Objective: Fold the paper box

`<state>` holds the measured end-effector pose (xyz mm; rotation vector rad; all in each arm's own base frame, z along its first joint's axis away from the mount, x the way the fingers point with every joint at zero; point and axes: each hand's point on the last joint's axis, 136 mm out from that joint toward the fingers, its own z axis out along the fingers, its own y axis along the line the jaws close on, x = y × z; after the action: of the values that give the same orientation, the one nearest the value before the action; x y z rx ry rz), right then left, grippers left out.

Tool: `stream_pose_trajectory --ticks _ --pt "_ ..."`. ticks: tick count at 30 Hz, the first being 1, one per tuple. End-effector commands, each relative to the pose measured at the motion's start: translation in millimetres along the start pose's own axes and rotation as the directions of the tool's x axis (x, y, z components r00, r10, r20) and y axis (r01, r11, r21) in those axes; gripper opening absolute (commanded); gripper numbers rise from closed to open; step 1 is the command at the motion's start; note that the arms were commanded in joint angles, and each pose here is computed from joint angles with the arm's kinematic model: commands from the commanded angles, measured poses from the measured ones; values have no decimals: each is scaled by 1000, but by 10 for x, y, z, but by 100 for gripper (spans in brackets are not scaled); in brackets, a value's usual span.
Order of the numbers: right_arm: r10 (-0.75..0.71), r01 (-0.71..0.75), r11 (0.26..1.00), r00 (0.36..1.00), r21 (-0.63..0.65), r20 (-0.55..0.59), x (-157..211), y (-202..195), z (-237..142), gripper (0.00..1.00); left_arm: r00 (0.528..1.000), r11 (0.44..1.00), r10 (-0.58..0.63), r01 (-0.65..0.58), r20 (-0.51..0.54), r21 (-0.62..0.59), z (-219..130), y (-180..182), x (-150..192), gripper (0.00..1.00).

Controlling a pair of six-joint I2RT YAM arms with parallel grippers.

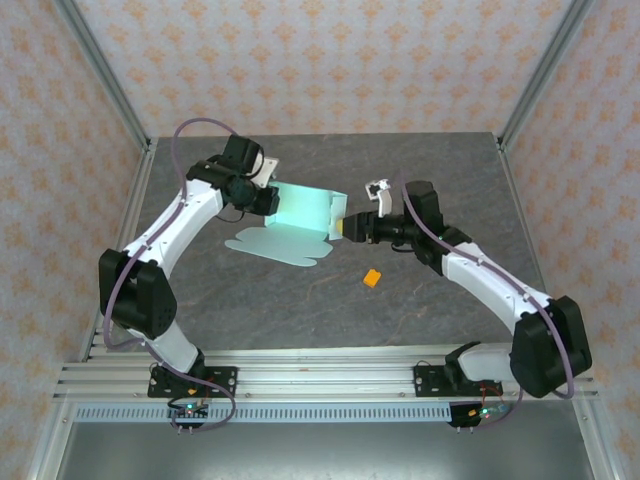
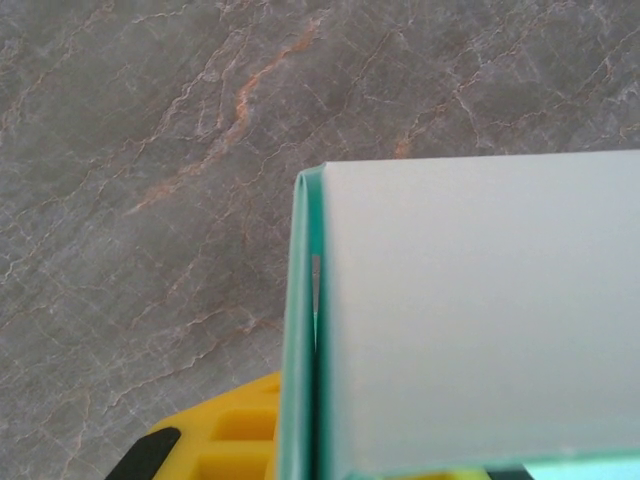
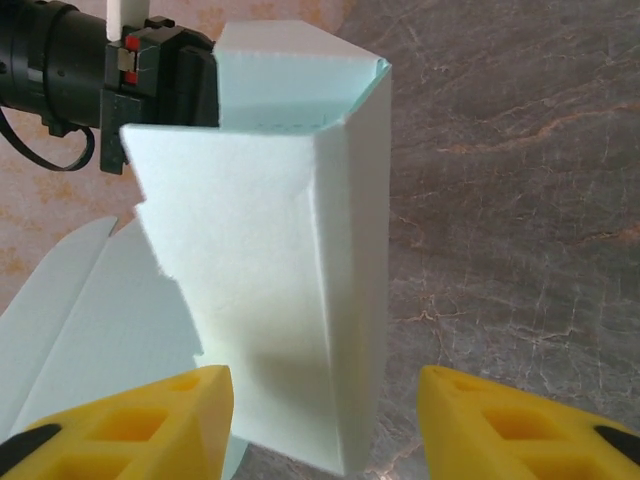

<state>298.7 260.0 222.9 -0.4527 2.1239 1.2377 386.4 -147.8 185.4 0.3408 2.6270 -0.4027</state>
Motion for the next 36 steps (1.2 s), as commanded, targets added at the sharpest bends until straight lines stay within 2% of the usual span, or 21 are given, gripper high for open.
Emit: stream_pose_trajectory --ticks 1,8,12,16,19,25,31,36 --pt "-43 44 998 999 -40 29 -139 44 64 48 999 999 -7 6 32 35 -51 -104 -38 2" --pt "-54 57 996 998 -66 44 -247 93 156 36 999 999 3 -5 36 42 -44 -176 -36 2" --pt "-50 52 997 998 -48 44 -266 79 214 34 999 999 13 -15 40 50 -29 -263 -31 2" --pt "-33 30 997 998 66 50 -308 -62 229 30 999 999 25 -26 41 41 -17 -333 -18 2" --pt "-11 1 989 998 147 64 -345 -163 214 31 998 999 34 -35 44 23 -15 -367 -14 2" --pt "-14 5 988 998 155 57 -347 -110 245 34 998 999 41 -41 42 1 16 -388 10 2" --pt "-19 10 973 999 231 37 -331 -157 300 34 997 999 44 -44 60 -10 -24 -423 -6 2" --pt "-11 -8 940 999 340 53 -377 -268 298 34 996 999 43 -42 74 -12 -54 -453 -4 2"
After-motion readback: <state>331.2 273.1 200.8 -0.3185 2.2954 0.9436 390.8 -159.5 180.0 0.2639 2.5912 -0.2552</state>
